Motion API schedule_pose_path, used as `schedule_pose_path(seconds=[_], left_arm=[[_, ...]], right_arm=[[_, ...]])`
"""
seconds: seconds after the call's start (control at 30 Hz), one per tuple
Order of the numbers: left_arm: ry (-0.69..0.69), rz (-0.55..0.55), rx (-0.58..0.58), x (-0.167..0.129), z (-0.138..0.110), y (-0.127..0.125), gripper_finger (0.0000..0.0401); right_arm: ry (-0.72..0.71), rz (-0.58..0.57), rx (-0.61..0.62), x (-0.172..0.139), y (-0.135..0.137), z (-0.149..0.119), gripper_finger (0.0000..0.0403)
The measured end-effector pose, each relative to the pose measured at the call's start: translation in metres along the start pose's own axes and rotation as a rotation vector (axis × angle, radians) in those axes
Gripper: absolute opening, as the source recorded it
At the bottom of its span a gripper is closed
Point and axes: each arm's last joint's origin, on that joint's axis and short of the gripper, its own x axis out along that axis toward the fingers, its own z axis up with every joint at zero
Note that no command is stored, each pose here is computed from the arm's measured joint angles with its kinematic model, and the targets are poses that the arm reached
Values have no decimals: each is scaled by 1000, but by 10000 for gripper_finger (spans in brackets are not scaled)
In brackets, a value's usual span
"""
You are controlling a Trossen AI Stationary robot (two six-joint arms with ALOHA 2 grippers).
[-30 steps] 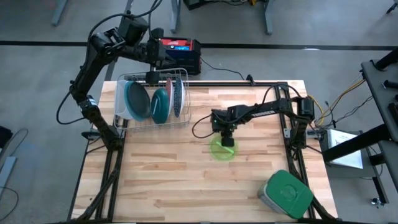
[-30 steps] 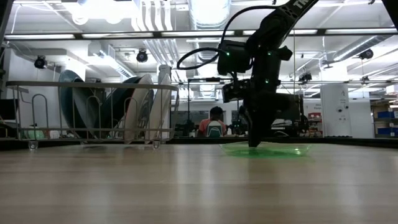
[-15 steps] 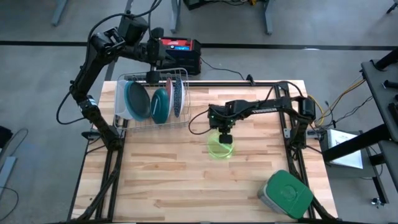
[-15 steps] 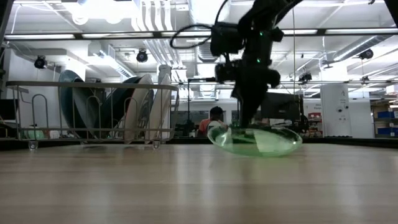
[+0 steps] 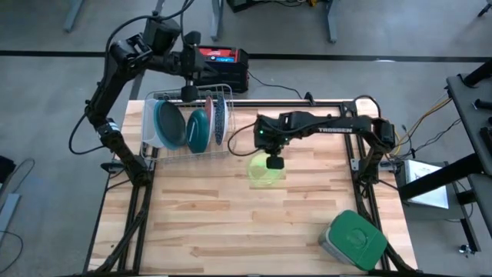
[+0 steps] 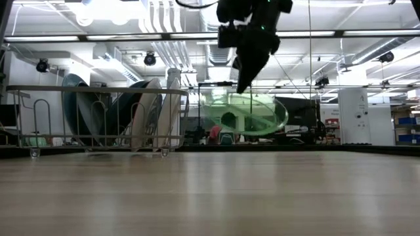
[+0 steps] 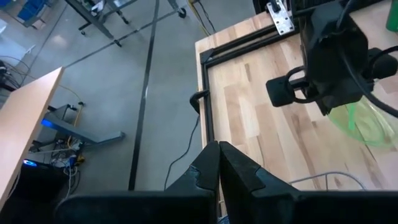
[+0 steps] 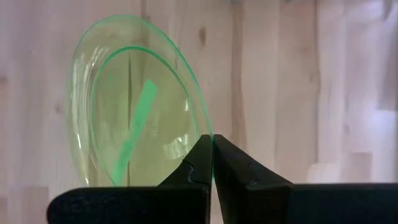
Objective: Sort dishes
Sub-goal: Put the light green plate into the dish rack
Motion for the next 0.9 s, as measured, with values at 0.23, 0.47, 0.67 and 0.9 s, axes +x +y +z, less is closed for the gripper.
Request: schedule_pose_path(seconds=[0.23, 0.47, 0.67, 0.9], left_arm=[[-23, 27, 0, -9, 3, -1, 0], [-45, 52, 9, -21, 5, -3, 0], [-68, 74, 14, -36, 7, -8, 0], [-91, 96, 15, -52, 8, -12, 0]], right_arm=[[-49, -14, -31, -29, -3, 14, 0], [-165, -50, -76, -60, -7, 32, 0], [-263, -84, -113, -87, -9, 44, 0], [-397, -176, -126, -109, -13, 58, 0]])
